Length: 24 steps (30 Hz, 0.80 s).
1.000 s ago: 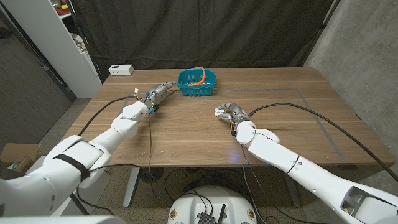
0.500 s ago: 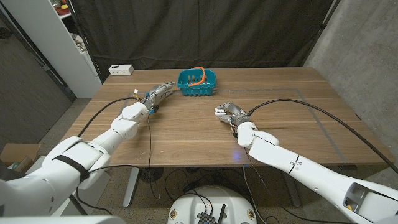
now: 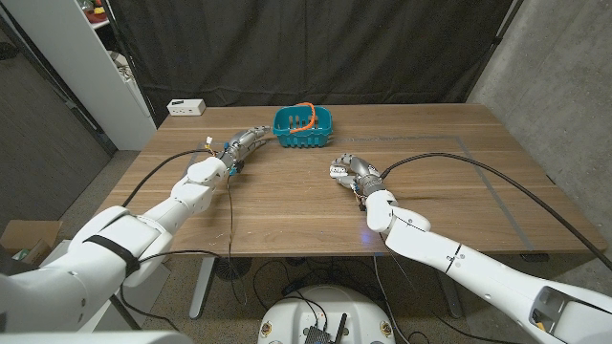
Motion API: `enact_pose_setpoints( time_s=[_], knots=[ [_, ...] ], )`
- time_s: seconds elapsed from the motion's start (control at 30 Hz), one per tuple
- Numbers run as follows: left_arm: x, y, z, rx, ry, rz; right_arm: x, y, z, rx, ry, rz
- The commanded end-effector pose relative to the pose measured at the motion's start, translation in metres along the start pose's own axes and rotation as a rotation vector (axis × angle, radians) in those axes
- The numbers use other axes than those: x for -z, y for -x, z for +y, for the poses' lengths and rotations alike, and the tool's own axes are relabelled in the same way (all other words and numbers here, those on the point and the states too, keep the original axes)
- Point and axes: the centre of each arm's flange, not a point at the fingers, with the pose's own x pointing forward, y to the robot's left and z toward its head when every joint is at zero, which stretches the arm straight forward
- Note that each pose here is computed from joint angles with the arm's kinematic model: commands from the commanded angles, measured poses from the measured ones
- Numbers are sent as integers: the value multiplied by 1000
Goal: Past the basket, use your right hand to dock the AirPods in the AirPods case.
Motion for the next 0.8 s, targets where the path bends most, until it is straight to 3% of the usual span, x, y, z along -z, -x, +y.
enact_pose_setpoints(
  time_s=[0.03,0.5,0.8],
  knots=[
    [1,-2,-1,4,1,2,2,-3,1,9,4,-8],
    [0,-4,-6,3,0,7,11,-6,3,3,13,58],
    [-1,-8,-9,10,1,8,16,-7,3,25,1,53]
  ],
)
